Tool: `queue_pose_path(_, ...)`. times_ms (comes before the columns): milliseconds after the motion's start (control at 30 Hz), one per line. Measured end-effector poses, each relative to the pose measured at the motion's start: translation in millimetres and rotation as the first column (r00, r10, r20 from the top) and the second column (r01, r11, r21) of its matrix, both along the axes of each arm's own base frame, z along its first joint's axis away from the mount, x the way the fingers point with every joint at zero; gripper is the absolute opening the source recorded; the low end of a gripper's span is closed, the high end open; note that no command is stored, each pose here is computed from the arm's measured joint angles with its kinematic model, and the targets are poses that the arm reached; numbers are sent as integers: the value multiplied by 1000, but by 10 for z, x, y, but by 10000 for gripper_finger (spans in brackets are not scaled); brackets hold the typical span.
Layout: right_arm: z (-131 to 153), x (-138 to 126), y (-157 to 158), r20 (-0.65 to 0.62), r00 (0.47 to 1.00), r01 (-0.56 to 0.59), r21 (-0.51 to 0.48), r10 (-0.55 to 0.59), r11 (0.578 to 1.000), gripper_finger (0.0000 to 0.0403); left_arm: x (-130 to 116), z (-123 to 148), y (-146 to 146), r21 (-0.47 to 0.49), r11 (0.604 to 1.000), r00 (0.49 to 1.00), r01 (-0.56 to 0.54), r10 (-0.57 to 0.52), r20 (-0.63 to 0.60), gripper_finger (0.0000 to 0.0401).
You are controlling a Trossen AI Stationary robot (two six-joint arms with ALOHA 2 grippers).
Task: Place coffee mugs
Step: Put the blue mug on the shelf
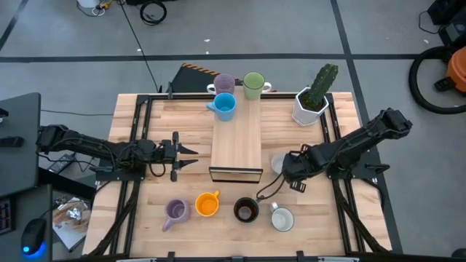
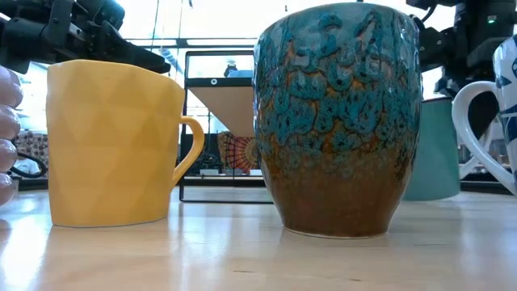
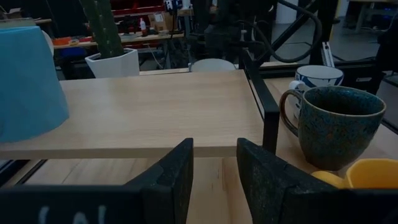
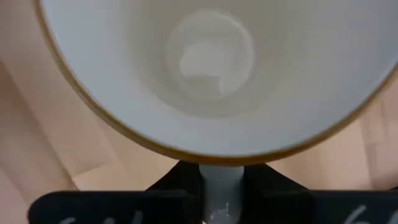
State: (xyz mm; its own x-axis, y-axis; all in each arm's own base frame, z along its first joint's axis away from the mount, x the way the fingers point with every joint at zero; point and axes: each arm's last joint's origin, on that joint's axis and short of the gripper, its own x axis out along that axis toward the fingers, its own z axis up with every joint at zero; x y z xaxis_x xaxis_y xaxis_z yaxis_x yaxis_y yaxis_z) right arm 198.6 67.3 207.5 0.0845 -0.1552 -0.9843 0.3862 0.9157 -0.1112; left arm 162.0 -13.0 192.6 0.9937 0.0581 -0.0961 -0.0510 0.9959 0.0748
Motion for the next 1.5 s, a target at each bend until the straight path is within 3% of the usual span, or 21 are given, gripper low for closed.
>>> queue_pose_path(467, 13, 59, -253, -27, 992, -124, -23, 124, 992, 55, -1, -5, 0, -4, 1000, 1000, 0, 0, -5, 130)
queue_pose_path(867, -48, -125, -474, 46, 993, -105, -5, 105, 994, 56, -1, -5, 0, -4, 1000, 1000, 0, 0, -5, 130)
queue_pose_path(1500, 17, -129, -811, 61, 971, -230, -51, 233, 972, 55, 0, -4, 0, -47, 999, 1000, -5, 5, -2, 130)
